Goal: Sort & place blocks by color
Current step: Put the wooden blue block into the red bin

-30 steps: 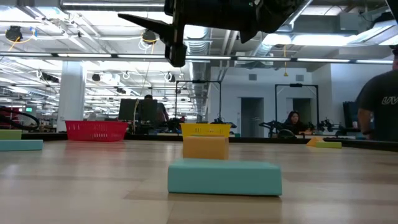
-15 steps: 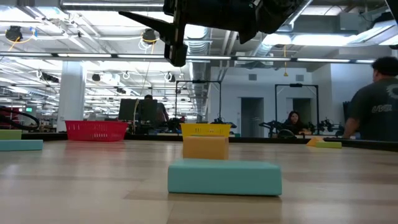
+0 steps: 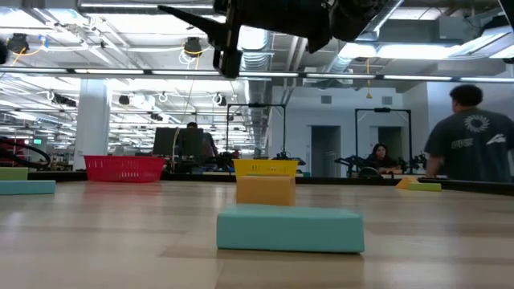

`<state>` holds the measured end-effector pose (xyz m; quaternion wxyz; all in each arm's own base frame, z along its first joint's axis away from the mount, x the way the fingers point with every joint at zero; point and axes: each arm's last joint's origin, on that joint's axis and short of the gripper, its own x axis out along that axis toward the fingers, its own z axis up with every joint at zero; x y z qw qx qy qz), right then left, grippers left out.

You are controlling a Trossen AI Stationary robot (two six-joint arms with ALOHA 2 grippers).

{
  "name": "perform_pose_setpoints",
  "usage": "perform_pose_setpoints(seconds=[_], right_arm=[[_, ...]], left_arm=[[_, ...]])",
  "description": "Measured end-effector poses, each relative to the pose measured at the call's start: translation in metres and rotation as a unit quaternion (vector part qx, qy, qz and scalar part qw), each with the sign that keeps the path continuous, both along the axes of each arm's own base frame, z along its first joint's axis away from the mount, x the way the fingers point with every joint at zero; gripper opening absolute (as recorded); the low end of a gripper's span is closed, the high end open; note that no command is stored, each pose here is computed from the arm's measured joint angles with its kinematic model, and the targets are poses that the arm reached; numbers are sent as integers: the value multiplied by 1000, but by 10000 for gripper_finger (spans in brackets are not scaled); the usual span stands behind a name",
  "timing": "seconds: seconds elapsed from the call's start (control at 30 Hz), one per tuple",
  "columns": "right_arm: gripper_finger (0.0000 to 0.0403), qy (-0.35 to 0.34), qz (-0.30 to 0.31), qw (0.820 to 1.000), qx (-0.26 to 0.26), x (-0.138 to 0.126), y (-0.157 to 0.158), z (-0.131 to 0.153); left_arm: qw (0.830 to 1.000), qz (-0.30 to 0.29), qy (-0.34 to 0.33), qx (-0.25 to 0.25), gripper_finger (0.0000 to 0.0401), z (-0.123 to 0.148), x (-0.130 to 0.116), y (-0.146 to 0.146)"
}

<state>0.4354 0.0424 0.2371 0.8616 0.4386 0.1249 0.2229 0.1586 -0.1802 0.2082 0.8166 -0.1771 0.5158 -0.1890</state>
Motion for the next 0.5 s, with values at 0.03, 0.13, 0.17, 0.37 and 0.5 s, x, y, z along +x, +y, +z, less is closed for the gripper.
perform_pose_setpoints(seconds=[0.03, 0.13, 0.17, 0.37, 0.5], right_arm=[[265, 4, 1, 1000, -1, -1, 0, 1], [265, 3, 8, 1000, -1, -3, 1, 5], [265, 4, 13, 1000, -2, -4, 1, 7], [265, 14, 30, 999, -38, -16, 7, 23], [265, 35, 21, 996, -76, -28, 6, 36]], left_arm=[[1000, 14, -8, 4, 314, 6, -2, 7], [994, 106, -16, 23, 315, 21, -7, 33], [989, 148, -10, 30, 315, 24, -10, 43], [936, 332, 75, 86, 315, 24, -18, 97], [908, 378, 142, 114, 316, 15, -10, 120]])
